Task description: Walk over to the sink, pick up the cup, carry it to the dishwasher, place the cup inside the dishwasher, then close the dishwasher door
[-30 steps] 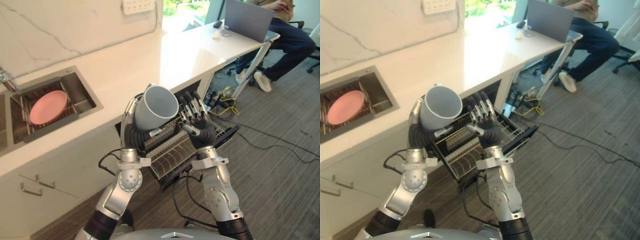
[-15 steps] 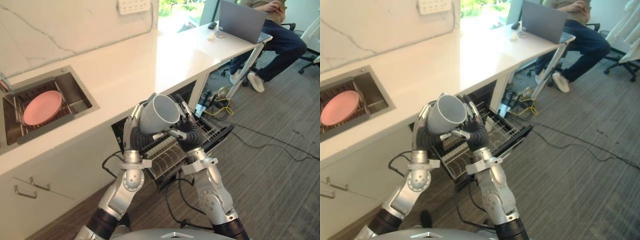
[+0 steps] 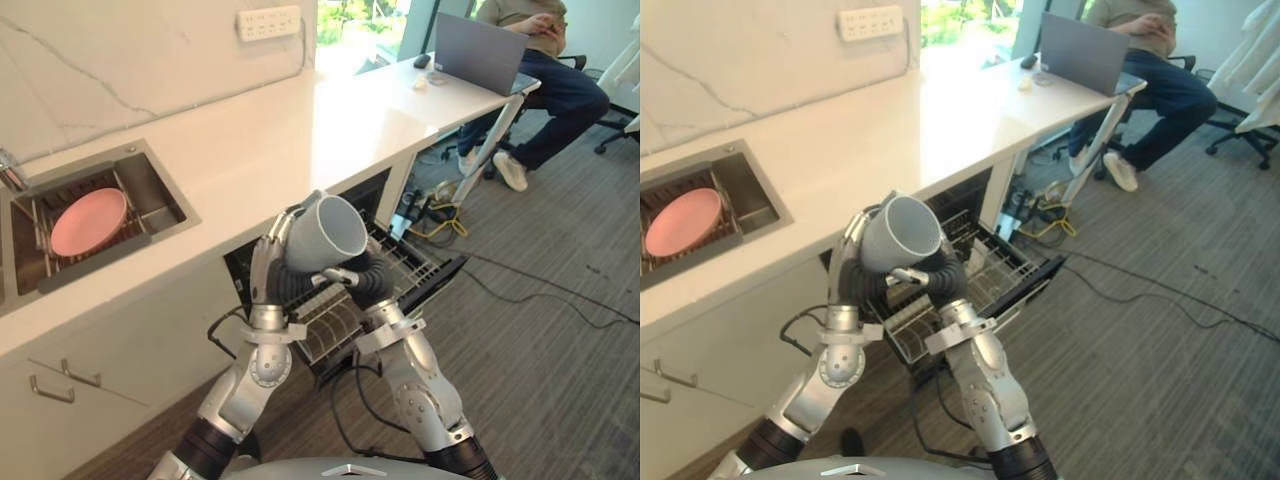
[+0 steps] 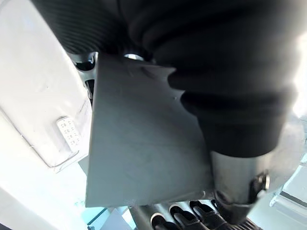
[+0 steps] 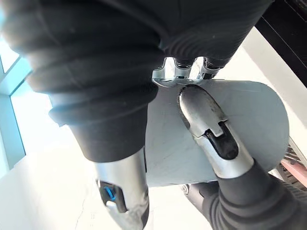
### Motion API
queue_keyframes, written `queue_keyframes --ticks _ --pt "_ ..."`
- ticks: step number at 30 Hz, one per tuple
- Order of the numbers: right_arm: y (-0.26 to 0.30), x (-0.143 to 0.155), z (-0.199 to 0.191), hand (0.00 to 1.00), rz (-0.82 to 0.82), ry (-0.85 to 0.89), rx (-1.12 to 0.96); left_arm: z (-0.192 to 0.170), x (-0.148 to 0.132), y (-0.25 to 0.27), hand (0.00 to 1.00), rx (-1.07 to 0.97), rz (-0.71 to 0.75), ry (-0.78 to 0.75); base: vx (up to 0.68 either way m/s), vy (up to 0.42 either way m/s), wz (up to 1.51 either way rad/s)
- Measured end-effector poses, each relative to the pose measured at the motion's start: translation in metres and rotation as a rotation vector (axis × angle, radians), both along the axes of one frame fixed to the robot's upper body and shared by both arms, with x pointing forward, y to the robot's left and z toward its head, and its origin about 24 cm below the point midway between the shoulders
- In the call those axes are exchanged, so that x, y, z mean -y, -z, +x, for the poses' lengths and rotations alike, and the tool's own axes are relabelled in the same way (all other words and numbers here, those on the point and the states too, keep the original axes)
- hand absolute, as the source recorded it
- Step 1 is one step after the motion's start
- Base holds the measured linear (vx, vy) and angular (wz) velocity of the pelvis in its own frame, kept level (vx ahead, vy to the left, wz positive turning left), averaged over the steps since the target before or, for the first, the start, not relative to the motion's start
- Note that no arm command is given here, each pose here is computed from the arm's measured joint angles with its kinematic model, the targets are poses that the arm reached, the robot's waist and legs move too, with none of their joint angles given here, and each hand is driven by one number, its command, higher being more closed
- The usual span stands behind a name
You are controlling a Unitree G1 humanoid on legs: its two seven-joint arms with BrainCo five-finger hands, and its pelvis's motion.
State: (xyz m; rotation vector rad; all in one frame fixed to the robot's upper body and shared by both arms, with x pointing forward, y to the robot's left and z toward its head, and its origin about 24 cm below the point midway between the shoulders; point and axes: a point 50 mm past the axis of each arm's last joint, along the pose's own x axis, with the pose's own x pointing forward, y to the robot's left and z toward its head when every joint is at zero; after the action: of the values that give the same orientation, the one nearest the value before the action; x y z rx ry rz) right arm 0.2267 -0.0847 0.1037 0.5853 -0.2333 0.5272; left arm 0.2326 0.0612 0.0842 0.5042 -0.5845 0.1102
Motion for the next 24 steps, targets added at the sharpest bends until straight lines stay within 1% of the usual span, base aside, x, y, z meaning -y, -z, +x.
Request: queue_keyframes --ticks 6,7,17,24 --pt "0.0026 -0.0014 0.0006 0.0 -0.01 0.007 -0.033 -0.0007 0.003 0.0025 1.0 -0.002 0.033 0.013 0.01 0.0 0.0" --pt "0.0028 -0.0021 0.0008 1.0 -0.009 0.014 -0.041 -0.0007 0.0035 0.0027 1.0 -0.006 0.039 0.02 0.0 0.0 0.0" --pt "0.0045 -0.0023 0.0012 1.0 -0.008 0.057 -0.076 -0.0023 0.0068 0.0044 1.0 -0.013 0.044 0.038 -0.02 0.008 0.0" --pt "0.0029 -0.0042 0.0 1.0 -0.052 0.12 -0.054 -0.0024 0.0078 0.0074 1.0 -0.034 0.032 0.043 0.01 -0.001 -0.01"
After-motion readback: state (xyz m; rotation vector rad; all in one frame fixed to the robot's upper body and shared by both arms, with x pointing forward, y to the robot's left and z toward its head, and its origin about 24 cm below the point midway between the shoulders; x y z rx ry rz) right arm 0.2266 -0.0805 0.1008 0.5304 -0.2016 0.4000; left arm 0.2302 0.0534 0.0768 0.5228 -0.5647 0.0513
